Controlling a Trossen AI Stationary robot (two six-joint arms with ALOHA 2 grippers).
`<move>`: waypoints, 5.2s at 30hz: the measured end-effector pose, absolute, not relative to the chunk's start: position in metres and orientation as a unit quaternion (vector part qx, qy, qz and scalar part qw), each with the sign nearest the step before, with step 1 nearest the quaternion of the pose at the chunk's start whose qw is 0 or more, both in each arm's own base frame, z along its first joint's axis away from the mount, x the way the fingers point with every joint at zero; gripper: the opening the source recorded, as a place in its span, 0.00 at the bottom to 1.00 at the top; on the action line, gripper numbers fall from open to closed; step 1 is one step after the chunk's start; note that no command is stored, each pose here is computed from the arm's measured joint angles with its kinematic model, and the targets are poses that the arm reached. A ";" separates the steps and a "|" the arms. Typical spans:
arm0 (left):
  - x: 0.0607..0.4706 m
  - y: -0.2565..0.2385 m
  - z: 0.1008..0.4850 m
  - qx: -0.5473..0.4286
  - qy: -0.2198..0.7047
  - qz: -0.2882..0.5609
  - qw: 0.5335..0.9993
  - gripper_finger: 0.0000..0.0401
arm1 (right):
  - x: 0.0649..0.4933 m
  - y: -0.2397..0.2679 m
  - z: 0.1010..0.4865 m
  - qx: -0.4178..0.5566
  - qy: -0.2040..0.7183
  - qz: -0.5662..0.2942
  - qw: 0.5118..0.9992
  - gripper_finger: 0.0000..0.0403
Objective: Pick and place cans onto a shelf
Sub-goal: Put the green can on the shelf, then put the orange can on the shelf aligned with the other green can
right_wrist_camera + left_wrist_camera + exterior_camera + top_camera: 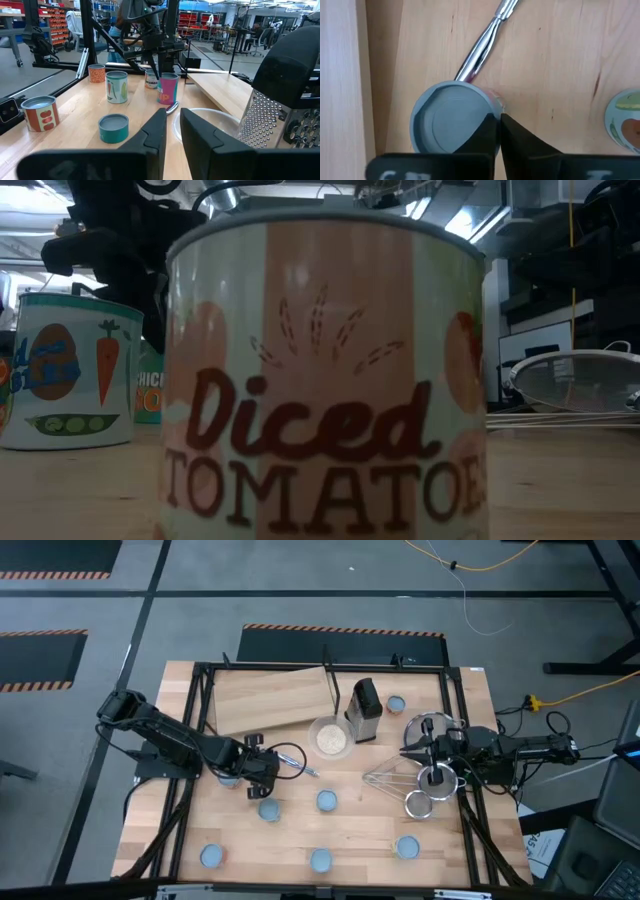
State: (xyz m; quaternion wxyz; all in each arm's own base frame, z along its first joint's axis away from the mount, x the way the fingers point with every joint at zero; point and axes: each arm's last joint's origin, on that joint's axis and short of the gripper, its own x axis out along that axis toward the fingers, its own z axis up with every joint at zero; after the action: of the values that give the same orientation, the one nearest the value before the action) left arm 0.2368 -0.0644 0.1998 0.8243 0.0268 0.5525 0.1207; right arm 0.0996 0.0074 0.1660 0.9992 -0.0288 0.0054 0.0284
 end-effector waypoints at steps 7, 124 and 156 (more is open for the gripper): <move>0.235 -0.064 0.203 0.020 0.551 0.114 0.827 0.01 | 0.100 0.007 0.166 -0.029 0.005 0.028 0.999 0.15; 0.359 0.251 0.261 0.008 0.533 0.172 0.829 0.14 | 0.100 0.007 0.166 -0.031 0.005 0.028 0.999 0.15; 0.378 0.218 0.269 0.118 0.558 0.225 0.790 0.27 | 0.100 0.007 0.166 -0.031 0.005 0.028 0.999 0.15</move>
State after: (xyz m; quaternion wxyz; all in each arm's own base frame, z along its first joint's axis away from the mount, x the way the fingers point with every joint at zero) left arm 0.3780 0.2177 0.2692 0.7900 0.1182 0.5581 0.2246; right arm 0.0996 0.0074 0.1660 0.9991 -0.0307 0.0053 0.0284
